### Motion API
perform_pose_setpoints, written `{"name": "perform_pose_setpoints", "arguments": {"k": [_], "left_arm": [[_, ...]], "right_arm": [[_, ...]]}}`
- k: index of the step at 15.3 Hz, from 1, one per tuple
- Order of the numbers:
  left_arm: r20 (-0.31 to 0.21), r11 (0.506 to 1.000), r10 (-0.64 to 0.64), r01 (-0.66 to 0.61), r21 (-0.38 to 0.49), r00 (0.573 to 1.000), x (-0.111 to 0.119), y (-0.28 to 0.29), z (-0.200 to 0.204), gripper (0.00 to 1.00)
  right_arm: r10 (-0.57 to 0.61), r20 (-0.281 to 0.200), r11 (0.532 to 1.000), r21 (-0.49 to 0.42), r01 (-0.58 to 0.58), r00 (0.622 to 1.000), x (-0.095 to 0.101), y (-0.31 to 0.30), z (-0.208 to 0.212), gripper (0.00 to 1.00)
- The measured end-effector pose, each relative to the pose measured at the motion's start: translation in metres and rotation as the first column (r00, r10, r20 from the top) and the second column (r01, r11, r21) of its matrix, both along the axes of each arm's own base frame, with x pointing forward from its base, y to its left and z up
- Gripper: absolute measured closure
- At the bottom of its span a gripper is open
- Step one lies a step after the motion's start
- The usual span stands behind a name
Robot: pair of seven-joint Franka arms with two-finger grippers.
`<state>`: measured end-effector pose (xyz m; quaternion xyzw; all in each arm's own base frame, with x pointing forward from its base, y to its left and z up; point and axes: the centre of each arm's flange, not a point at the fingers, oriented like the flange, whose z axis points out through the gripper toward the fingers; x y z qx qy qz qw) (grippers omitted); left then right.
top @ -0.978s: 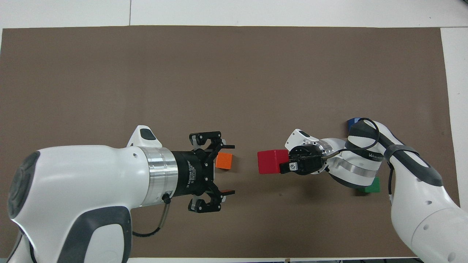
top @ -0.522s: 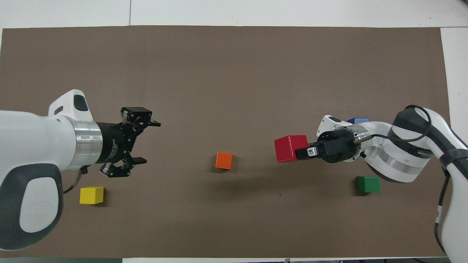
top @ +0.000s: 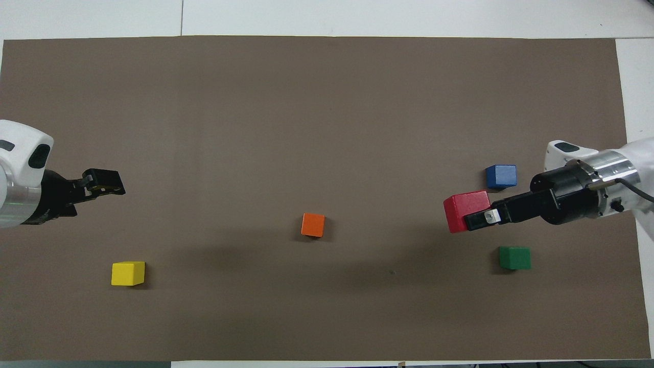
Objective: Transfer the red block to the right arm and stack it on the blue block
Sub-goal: 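Lower the red cube onto the blue cube with the right gripper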
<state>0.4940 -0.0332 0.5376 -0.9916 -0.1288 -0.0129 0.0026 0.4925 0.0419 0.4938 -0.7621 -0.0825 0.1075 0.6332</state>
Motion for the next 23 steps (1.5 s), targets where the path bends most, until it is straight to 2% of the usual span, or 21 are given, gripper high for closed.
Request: {"name": "perform_pose_setpoints", "arguments": {"k": [2,4,6,8,10,13,14,17,21,23], "left_arm": [[-0.059,0.994,-0.092,0.095,0.053,0.994,0.021,0.000,0.010,0.00],[-0.102,0.986,-0.150,0.157,0.060,0.983,0.058,-0.002,0.024,0.00],[-0.121,0.985,-0.160,0.166,0.042,0.980,0.088,0.003,0.022,0.00],[-0.145,0.986,-0.157,0.163,0.033,0.977,0.094,0.008,0.011,0.00],[-0.150,0.984,-0.166,0.172,0.033,0.975,0.092,0.003,0.013,0.00],[-0.156,0.976,-0.205,0.213,0.037,0.966,0.085,-0.010,0.013,0.00],[-0.159,0.971,-0.228,0.236,0.037,0.961,0.082,-0.017,0.011,0.00],[-0.159,0.960,-0.264,0.275,0.050,0.951,0.076,-0.035,0.010,0.00],[-0.158,0.951,-0.294,0.305,0.053,0.943,0.066,-0.039,0.014,0.00],[-0.137,0.950,-0.301,0.310,0.048,0.944,0.056,-0.036,0.017,0.00]], "right_arm": [[0.043,0.048,0.977,-0.212,-0.032,0.998,0.002,-0.017,0.010,0.44],[0.089,0.078,0.912,-0.406,-0.050,0.993,0.004,-0.033,0.018,0.44],[0.124,0.084,0.813,-0.580,-0.052,0.989,0.006,-0.048,0.029,0.44],[0.126,0.119,0.698,-0.716,-0.003,0.985,0.013,-0.063,0.035,0.44],[0.110,0.156,0.585,-0.809,0.063,0.982,0.024,-0.070,0.034,0.44],[0.102,0.179,0.396,-0.910,0.125,0.979,0.037,-0.054,0.022,0.44],[0.103,0.183,0.354,-0.925,0.136,0.978,0.039,-0.047,0.014,0.44],[0.109,0.199,0.283,-0.945,0.162,0.974,0.044,-0.047,-0.024,0.44],[0.123,0.188,0.231,-0.960,0.156,0.974,0.053,-0.057,-0.069,0.44],[0.094,0.191,0.198,-0.965,0.169,0.977,0.058,-0.057,-0.088,0.44]]}}
